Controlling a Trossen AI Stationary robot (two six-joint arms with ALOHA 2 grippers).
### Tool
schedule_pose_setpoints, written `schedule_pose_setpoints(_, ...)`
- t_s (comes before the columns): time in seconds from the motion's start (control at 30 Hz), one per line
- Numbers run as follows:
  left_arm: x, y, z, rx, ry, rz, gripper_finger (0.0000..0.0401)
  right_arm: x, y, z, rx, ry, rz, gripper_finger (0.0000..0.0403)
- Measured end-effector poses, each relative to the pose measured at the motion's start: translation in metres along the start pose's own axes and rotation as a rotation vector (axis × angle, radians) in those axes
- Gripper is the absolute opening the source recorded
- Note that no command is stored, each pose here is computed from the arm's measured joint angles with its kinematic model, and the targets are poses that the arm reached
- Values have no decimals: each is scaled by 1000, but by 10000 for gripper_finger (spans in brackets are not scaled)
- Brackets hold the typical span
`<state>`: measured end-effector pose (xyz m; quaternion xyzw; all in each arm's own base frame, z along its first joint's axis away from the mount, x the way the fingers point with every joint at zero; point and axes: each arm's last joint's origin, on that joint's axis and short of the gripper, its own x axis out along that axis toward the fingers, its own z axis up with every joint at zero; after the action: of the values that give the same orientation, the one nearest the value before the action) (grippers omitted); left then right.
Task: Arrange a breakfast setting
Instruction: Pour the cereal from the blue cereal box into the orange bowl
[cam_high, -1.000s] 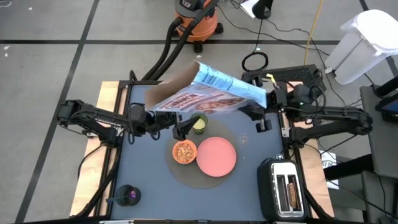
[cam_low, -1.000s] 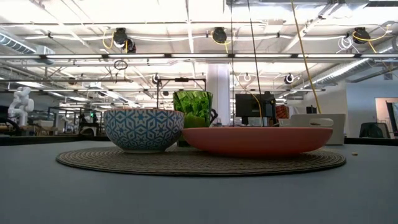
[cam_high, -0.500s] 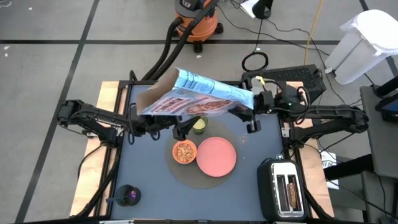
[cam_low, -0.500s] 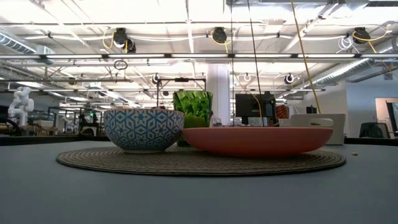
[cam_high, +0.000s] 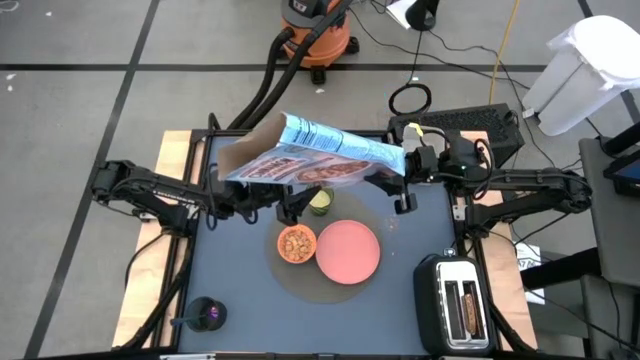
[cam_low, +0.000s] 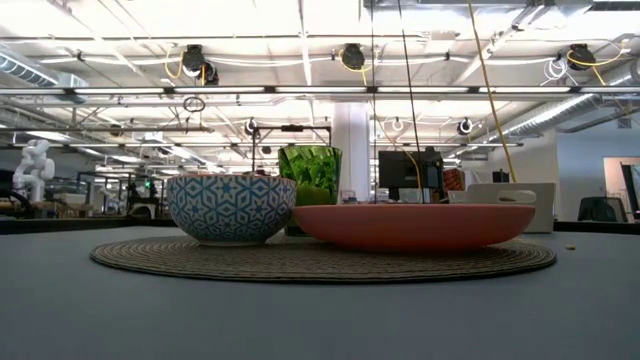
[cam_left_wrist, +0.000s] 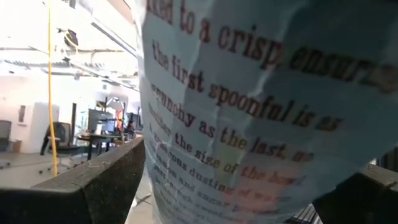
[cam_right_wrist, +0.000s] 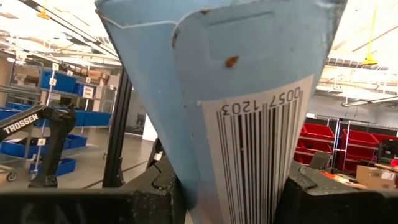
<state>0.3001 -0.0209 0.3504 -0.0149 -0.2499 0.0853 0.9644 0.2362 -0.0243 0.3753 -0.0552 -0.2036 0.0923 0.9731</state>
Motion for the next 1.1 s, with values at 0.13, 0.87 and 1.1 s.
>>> schedule_pose_setpoints(0.13, 0, 0, 0, 14, -1, 1, 392, 0, 0, 0, 1, 1, 1, 144)
schedule_pose_setpoints(0.87, 0, 0, 0, 23, 0, 8, 190, 0, 0, 0, 3, 4, 0, 144)
schedule_pose_setpoints(1.1, 0, 0, 0, 23, 1, 7, 163, 0, 0, 0, 3, 5, 2, 144)
